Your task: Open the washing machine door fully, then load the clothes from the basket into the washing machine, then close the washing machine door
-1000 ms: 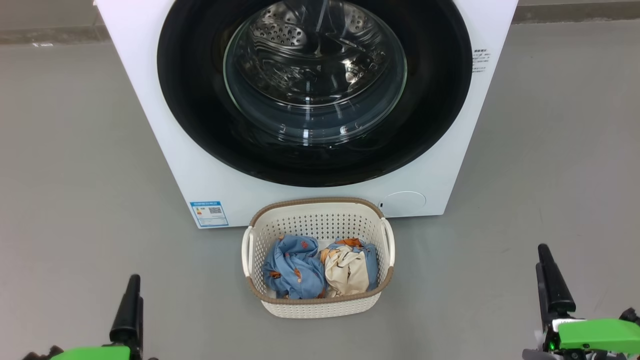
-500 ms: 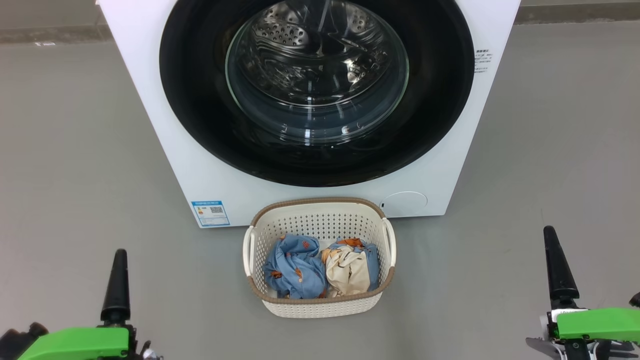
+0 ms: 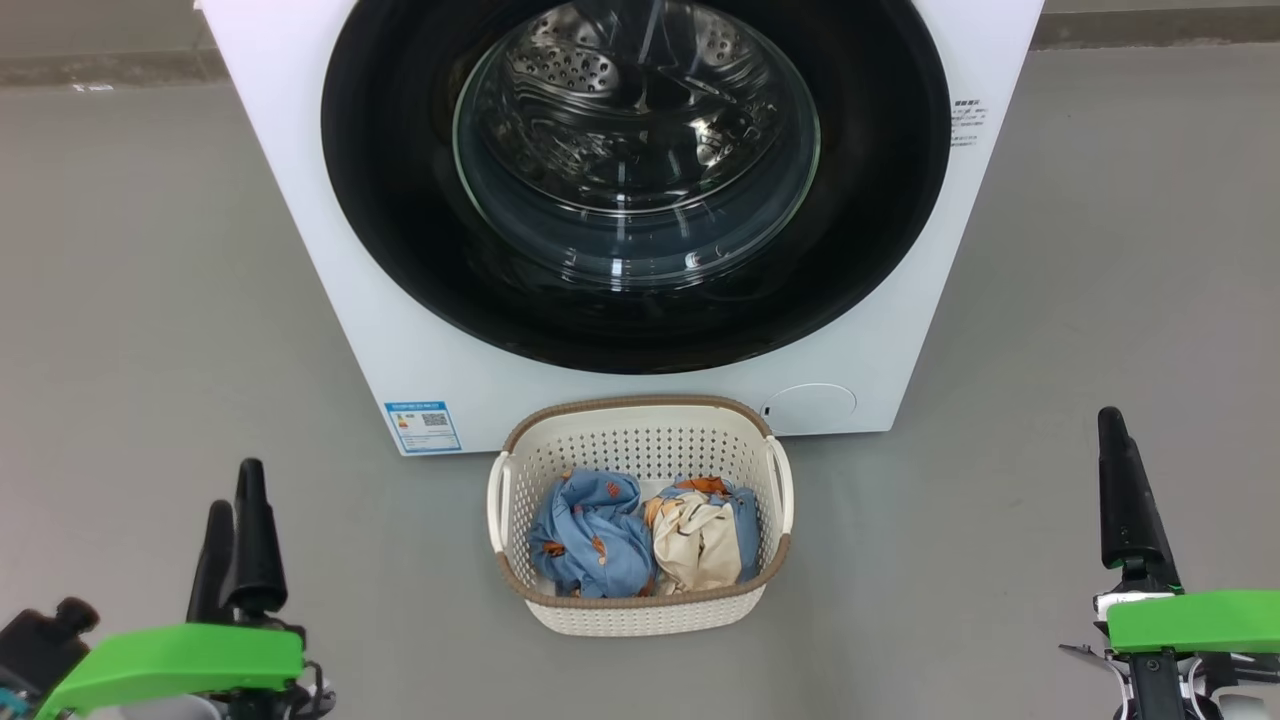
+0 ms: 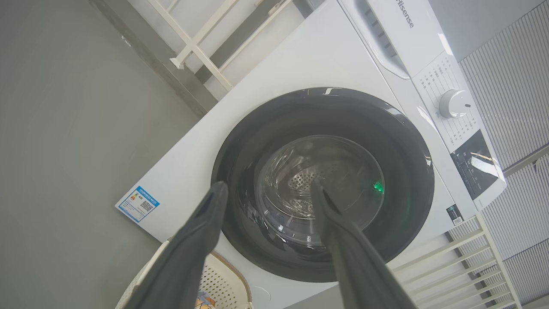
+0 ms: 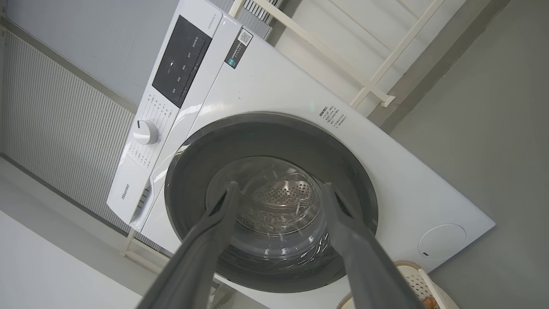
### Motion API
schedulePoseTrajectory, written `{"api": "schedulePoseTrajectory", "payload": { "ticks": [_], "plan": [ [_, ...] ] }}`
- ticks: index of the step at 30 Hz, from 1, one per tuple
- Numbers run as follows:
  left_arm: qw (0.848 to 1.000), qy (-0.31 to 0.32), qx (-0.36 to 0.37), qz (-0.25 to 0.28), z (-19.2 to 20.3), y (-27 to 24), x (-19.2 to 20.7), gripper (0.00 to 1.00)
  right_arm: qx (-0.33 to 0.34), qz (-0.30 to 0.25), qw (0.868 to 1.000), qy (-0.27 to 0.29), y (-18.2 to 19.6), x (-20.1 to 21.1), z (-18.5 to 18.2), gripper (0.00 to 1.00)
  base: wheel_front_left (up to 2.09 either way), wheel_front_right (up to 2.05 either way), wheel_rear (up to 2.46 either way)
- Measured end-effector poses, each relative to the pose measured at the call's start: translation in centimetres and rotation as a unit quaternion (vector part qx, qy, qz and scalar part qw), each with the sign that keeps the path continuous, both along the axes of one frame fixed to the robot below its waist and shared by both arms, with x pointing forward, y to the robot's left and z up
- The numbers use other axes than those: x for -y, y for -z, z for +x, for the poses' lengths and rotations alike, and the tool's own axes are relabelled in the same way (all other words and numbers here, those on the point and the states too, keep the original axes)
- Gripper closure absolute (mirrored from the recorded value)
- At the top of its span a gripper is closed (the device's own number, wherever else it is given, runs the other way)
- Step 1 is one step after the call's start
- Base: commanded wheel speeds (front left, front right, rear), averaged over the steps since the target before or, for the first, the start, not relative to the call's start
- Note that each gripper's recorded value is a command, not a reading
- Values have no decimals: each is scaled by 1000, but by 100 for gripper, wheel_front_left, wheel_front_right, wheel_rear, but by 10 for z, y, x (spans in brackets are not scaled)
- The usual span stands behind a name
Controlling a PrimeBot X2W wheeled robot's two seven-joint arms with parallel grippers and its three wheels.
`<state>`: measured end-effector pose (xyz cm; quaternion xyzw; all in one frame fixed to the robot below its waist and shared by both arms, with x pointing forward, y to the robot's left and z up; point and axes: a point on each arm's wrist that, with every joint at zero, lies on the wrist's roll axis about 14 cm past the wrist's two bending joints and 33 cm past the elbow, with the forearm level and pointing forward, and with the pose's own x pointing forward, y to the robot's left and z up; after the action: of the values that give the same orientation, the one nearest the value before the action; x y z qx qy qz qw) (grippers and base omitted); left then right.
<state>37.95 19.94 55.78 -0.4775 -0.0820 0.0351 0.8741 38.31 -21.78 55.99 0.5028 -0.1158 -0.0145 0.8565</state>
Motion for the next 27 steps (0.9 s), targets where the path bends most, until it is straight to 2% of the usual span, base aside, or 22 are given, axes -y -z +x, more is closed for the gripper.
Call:
{"api": "schedulePoseTrajectory", "payload": {
  "ticks": [7, 13, 27],
  "plan": [
    [997, -8, 1, 80, -1, -9, 9, 0, 13, -57, 998, 4, -11, -4, 0, 0, 0, 0, 0],
    [987, -17, -2, 162, -1, -14, 18, 0, 17, -113, 993, 4, -16, -11, 0, 0, 0, 0, 0],
    [944, -28, 10, 327, -5, -22, 49, 0, -13, -238, 971, 5, 4, -21, 1, 0, 0, 0, 0]
  ]
}}
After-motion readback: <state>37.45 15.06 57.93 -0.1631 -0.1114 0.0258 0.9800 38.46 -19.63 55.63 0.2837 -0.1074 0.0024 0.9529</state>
